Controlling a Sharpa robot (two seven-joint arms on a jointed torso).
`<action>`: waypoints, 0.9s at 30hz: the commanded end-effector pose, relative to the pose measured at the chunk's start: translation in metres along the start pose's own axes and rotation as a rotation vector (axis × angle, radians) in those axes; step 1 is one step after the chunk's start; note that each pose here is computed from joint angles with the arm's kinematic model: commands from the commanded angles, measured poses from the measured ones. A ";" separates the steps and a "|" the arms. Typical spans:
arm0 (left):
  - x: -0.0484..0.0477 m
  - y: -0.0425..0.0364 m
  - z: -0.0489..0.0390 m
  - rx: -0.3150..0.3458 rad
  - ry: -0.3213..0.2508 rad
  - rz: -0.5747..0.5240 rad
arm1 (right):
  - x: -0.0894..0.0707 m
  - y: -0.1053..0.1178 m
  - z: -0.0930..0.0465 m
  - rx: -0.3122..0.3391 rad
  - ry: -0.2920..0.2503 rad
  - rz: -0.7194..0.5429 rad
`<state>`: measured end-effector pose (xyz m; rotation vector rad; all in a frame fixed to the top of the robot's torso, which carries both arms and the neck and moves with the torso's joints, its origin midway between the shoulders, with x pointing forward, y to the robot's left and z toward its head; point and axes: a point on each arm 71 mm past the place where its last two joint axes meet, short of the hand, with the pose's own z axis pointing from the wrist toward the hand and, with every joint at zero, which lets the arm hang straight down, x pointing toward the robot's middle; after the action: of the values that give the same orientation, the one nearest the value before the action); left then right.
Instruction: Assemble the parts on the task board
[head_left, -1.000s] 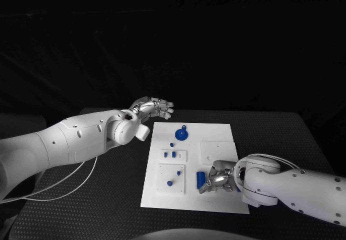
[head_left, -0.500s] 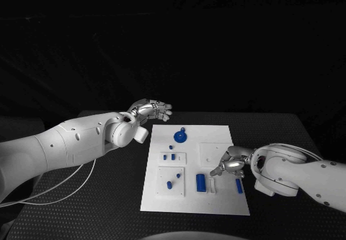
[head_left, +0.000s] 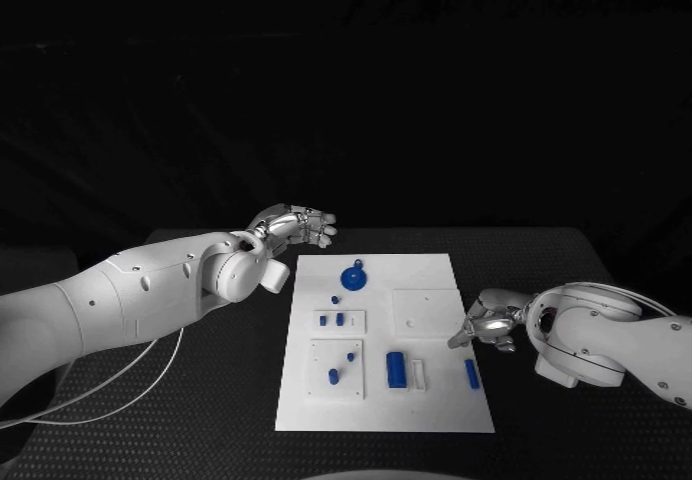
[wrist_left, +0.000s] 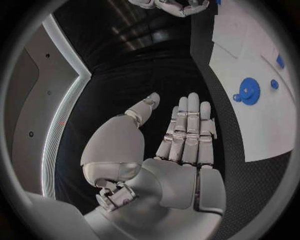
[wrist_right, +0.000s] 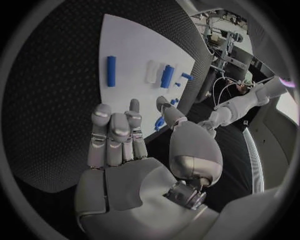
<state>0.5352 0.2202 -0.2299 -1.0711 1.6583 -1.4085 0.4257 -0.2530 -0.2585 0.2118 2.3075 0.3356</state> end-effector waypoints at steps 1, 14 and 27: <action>0.0019 -0.0010 0.0003 0.007 0.014 -0.003 | 0.003 -0.014 -0.003 0.110 0.057 -0.155; 0.0041 -0.0011 0.0008 0.008 0.019 -0.003 | 0.010 -0.027 -0.004 0.144 0.039 -0.217; 0.0037 -0.0010 0.0002 0.007 0.020 -0.003 | 0.030 -0.014 0.003 0.111 0.048 -0.204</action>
<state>0.5347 0.2190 -0.2300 -1.0694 1.6615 -1.4107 0.4067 -0.2595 -0.2856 0.0292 2.3851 0.1159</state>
